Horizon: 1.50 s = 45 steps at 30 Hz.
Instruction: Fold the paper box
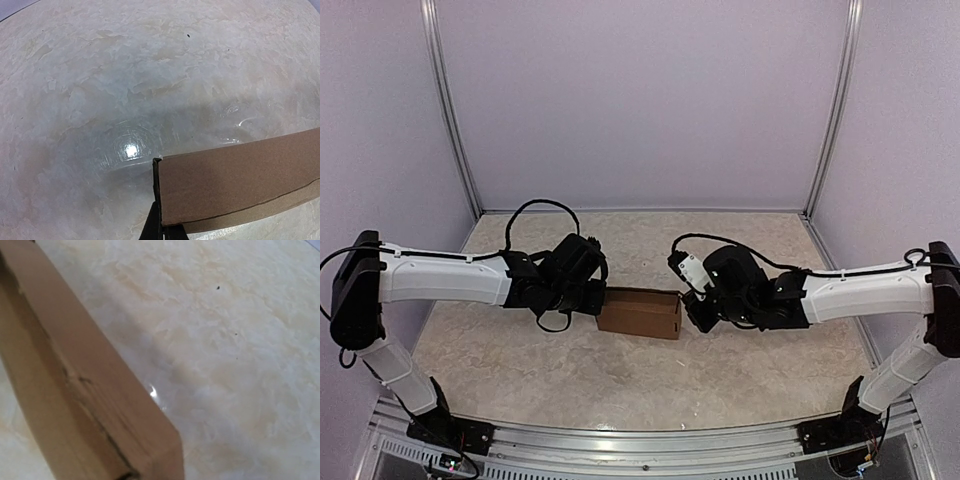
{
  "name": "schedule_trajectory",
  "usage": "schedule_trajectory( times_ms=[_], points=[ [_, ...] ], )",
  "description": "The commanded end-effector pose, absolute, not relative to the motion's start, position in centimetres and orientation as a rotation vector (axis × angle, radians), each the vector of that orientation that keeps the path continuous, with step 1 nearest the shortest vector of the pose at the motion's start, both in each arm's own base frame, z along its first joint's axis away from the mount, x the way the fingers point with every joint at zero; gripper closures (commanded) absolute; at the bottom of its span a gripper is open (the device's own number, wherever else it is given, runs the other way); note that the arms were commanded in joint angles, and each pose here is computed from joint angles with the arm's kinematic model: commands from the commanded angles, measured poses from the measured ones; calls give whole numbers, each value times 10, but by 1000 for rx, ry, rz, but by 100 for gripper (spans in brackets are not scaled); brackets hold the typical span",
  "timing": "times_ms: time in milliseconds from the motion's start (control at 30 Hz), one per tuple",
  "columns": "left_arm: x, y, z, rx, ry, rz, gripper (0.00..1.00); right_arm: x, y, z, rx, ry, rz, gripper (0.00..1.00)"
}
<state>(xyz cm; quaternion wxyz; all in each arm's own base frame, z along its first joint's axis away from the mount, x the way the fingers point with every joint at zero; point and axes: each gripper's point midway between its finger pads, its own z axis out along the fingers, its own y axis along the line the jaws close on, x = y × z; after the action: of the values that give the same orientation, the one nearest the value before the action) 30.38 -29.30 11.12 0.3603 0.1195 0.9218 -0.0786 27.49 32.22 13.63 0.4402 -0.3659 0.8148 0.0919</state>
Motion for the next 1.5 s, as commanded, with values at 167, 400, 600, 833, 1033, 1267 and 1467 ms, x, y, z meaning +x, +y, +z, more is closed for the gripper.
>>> schedule_trajectory(
  times_ms=[167,400,600,833,1033,1267,1467],
  points=[
    [300,-289,111,319,2404,-164,100,282,327,144,-887,2017,221,100],
    [301,-290,113,310,2395,-146,100,277,333,153,-822,2072,315,100],
    [303,-295,113,317,2387,-120,100,268,337,151,-760,2178,404,100],
    [304,-302,116,332,2361,-79,100,266,331,145,-657,2286,415,100],
    [304,-311,116,357,2343,-62,100,268,325,137,-575,2367,454,100],
    [299,-324,114,403,2332,-71,100,273,320,136,-497,2404,490,100],
    [295,-325,110,413,2329,-49,100,274,327,139,-401,2436,610,100]
  ],
)
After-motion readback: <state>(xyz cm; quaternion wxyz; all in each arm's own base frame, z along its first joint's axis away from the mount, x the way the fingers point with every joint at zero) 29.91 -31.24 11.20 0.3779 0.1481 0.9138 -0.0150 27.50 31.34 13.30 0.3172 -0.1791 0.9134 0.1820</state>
